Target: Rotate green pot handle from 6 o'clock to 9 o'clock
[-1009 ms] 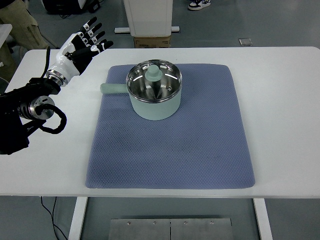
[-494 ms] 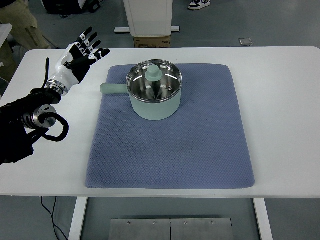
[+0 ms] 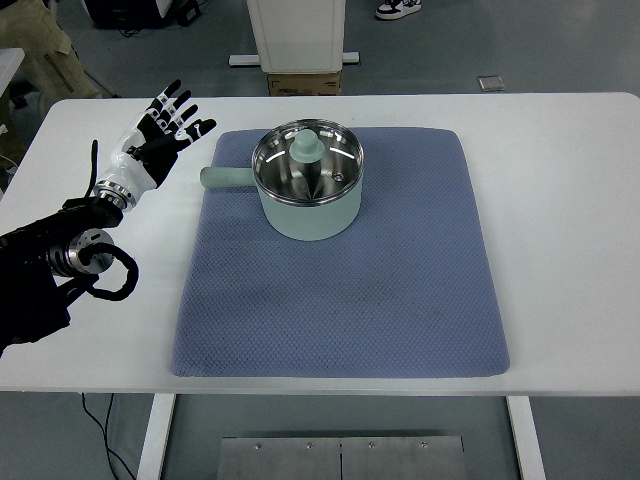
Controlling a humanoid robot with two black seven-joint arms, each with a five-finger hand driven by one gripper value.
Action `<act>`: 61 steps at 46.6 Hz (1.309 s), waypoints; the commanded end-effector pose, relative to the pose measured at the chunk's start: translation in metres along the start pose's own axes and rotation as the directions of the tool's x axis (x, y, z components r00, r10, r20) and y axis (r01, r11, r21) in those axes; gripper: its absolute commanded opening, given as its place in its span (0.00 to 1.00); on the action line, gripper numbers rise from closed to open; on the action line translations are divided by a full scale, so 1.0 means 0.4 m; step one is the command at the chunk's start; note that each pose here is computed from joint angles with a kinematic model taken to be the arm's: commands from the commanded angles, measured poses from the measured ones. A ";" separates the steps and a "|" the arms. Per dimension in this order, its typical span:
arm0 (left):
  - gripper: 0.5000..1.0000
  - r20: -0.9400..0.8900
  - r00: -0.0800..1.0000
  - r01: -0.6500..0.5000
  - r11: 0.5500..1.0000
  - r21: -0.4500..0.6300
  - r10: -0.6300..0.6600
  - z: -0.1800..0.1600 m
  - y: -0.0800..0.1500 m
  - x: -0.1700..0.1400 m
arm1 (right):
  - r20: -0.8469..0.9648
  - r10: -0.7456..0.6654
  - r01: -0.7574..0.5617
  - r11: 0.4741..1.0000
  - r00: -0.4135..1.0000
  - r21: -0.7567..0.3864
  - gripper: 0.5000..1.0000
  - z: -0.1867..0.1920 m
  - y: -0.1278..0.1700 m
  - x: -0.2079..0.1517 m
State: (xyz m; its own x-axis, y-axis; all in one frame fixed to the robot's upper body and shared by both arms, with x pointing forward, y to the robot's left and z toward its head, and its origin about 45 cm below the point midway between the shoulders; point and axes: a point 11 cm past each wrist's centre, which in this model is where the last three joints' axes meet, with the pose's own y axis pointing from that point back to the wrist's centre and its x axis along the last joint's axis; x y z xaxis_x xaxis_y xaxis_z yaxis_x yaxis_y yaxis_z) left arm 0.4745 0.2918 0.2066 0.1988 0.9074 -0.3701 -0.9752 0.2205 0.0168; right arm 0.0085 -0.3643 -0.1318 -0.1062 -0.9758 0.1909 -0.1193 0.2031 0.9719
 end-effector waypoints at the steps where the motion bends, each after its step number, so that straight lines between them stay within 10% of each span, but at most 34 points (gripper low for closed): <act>1: 1.00 -0.005 1.000 -0.003 1.000 -0.007 0.003 0.005 0.000 0.002 | 0.000 0.000 0.000 1.000 1.000 0.000 1.00 0.000 0.000 0.000; 61: 1.00 0.029 0.999 -0.036 0.999 -0.014 0.036 0.016 0.014 0.051 | -0.001 0.000 0.000 1.000 1.000 0.000 1.00 0.000 0.000 0.000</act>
State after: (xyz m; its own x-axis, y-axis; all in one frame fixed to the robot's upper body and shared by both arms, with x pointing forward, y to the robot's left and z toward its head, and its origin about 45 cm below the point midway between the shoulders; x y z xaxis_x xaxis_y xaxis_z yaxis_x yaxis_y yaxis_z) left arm 0.4736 0.3134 0.2049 0.1670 0.9241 -0.3437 -0.9828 0.1840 0.0171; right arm 0.0085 -0.3643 -0.1318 -0.1057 -0.9759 0.1909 -0.1194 0.2031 0.9719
